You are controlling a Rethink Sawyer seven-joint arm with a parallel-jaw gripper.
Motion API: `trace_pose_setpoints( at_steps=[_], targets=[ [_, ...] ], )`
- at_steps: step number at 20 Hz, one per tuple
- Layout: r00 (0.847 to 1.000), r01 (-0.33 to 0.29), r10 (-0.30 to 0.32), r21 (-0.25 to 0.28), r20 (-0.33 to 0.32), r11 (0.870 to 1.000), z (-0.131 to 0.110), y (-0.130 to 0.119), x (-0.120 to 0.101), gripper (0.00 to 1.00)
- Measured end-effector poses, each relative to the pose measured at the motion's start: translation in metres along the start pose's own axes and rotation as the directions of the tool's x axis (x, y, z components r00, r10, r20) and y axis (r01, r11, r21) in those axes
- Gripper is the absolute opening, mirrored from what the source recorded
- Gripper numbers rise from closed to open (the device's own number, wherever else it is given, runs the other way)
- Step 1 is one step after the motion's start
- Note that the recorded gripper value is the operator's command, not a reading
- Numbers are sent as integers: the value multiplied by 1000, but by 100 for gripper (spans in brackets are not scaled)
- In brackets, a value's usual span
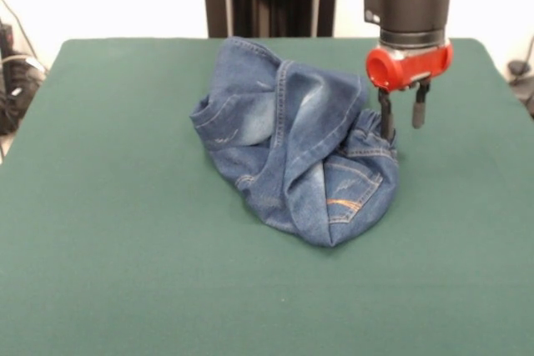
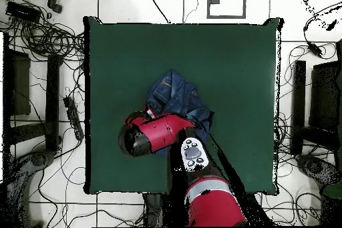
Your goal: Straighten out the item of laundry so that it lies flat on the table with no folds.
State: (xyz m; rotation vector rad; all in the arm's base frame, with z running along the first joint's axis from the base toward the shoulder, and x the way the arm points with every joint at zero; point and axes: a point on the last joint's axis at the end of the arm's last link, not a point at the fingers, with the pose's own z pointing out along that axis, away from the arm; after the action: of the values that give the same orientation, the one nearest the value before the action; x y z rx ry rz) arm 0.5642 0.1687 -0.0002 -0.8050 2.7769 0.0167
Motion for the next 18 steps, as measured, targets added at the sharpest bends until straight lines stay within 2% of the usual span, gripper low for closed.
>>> trace_pose_setpoints(
  at_steps=[3, 10, 15, 18],
  targets=[
    [1000, 0, 0, 9, -4, 1000, 0, -3, 2, 100],
    [999, 30, -28, 74, -25, 997, 0, -19, 8, 100],
    [996, 81, -75, 150, -41, 985, -5, -30, 6, 100],
    [995, 95, -89, 175, -43, 980, -8, -33, 4, 100]
  ],
)
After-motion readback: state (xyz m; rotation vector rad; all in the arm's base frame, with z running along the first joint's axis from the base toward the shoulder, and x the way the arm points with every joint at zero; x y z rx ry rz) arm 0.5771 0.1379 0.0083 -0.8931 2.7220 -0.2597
